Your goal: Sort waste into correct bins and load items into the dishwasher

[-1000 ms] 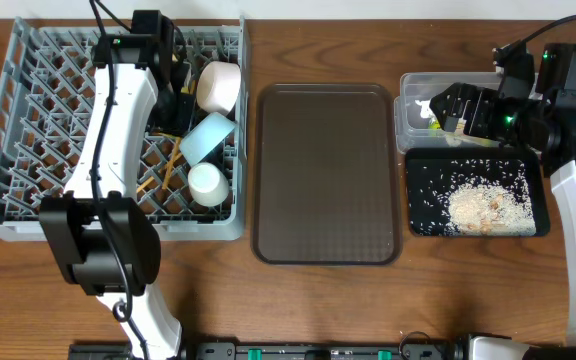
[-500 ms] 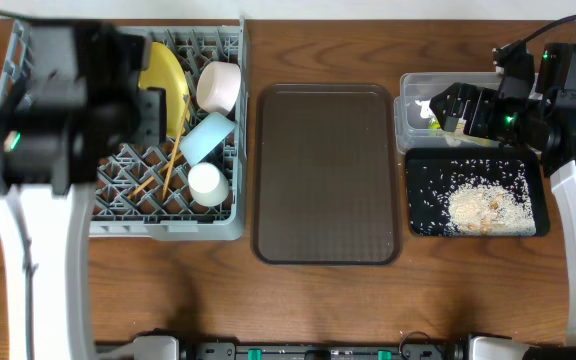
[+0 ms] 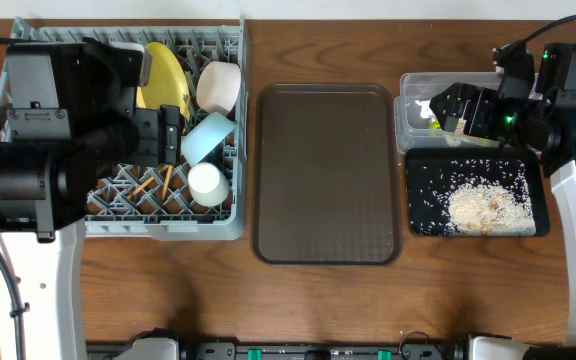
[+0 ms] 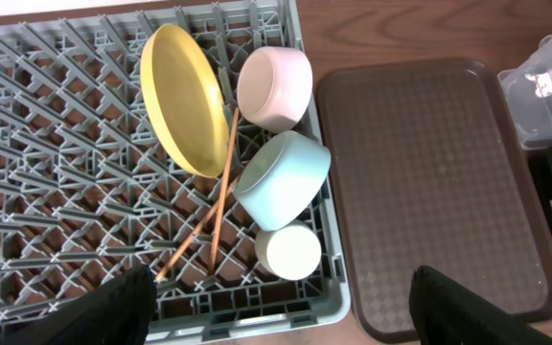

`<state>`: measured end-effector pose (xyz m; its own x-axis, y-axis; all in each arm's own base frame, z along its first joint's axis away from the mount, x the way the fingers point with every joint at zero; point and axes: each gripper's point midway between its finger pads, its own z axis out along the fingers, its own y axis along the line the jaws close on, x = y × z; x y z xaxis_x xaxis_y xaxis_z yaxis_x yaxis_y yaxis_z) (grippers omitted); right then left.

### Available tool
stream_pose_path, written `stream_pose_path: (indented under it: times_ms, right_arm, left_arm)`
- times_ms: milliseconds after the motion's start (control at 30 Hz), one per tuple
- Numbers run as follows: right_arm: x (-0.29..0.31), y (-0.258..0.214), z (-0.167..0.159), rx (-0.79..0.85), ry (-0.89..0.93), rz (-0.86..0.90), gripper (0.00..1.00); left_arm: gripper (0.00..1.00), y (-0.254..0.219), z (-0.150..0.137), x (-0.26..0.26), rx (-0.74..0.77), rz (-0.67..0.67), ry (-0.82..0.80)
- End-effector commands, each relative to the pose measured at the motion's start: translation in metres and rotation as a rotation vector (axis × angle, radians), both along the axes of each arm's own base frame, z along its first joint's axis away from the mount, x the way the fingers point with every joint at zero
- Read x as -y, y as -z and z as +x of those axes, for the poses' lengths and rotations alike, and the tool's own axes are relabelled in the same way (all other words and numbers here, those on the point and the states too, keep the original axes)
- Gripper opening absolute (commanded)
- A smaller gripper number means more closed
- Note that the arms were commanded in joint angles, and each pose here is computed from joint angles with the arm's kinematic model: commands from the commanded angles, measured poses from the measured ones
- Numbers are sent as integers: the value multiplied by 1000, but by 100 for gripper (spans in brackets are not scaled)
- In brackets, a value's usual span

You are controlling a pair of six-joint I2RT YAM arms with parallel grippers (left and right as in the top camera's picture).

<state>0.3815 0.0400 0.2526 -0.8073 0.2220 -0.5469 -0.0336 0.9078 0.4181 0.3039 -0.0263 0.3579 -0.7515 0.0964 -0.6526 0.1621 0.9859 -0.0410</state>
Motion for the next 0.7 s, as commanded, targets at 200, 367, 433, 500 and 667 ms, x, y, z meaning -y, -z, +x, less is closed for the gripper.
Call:
stream_pose_path:
  times_ms: [200,367,433,500,667]
  right_arm:
    - [-2,-1,0,1,0,3,99]
    - [9,5,-2,-4,2,-80,99]
    - [13,4,-3,25,-35,-151,99]
    - [14,2,-4,83,-85,-245,99]
    - [8,1,-29,218,-100,-333,99]
  left_arm:
    - [88,2,1,2,-9,-17,1]
    - [92,2,1,2,-9,-17,1]
    - [92,2,1,2,-9,-17,1]
    - [92,2,1,2,-9,-17,1]
    - [92,2,1,2,-9,-17,1]
